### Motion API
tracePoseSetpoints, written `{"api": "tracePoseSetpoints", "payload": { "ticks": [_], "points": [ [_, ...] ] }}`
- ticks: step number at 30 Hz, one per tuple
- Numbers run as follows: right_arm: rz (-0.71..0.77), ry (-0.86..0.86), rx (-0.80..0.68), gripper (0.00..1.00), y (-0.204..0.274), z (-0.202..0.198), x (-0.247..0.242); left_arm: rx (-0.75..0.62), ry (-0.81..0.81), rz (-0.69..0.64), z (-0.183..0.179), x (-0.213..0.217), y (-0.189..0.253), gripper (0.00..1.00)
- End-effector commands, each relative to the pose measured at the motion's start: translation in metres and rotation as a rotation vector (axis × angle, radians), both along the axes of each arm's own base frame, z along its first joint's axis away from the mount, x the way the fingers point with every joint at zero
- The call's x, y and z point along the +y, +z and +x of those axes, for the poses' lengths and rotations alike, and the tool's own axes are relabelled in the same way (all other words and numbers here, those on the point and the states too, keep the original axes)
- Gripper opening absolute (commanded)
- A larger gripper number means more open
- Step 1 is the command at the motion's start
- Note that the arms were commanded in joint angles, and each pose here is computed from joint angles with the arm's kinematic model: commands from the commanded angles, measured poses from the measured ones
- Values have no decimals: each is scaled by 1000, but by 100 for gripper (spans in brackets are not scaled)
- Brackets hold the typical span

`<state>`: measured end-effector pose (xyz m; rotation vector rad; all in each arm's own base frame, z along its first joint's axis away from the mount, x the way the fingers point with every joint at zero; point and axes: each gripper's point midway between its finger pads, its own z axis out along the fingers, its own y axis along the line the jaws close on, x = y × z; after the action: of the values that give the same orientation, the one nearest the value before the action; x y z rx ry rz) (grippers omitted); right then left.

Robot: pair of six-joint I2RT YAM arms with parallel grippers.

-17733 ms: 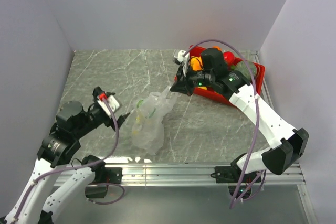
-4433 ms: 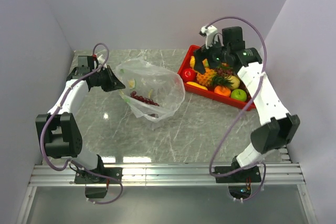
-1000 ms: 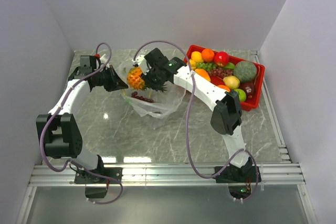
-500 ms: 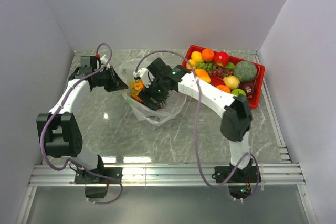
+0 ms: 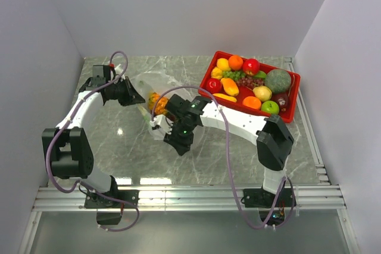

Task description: Place the fake fruits into the plastic bag and tie a complex knot

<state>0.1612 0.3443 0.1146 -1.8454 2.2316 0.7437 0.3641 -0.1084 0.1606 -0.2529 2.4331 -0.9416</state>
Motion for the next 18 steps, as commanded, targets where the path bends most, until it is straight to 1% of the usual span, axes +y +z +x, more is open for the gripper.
{"api": "tracePoseSetpoints", "payload": {
  "ticks": [1, 3, 4, 5, 7, 8, 9, 10, 11, 12, 13, 14, 15, 16, 18],
  "points": [
    [51, 73, 36, 34, 26, -15, -10, -101, -13, 38, 4, 3, 19, 0],
    [67, 107, 54, 21, 35, -24, -15, -132, -3, 48, 5, 5, 25, 0],
    [92, 141, 40, 10, 43, -27, -17, -148, 6, 61, 7, 7, 28, 0],
    [104, 149, 33, 5, 48, -29, -19, -165, 9, 68, 8, 8, 32, 0],
    [130, 164, -13, 0, 58, -27, -23, -239, 12, 77, 13, 9, 51, 0],
    [131, 165, -43, 2, 62, -24, -24, -277, 4, 86, 15, 9, 60, 0],
    [145, 154, -69, 7, 70, -22, -24, -332, -13, 87, 17, 7, 77, 0],
    [166, 143, -93, 25, 80, -18, -21, -361, -43, 89, 16, 3, 85, 0],
    [186, 129, -108, 37, 89, -15, -17, -378, -113, 121, 10, -12, 85, 0],
    [206, 108, -128, 47, 98, -10, -15, -392, -137, 135, 12, -18, 90, 0],
    [267, 56, -162, 77, 120, 2, -9, -364, -158, 143, 7, -20, 85, 0],
    [306, 29, -180, 94, 133, 9, -7, -357, -182, 147, 6, -23, 82, 0],
    [337, -20, -185, 97, 146, 17, -5, -330, -186, 148, 5, -23, 75, 0],
    [394, -63, -217, 97, 170, 32, -2, -316, -191, 155, 6, -22, 71, 0],
    [468, -205, -242, 98, 201, 73, -7, -292, -236, 168, 3, -21, 61, 0]
  ]
}}
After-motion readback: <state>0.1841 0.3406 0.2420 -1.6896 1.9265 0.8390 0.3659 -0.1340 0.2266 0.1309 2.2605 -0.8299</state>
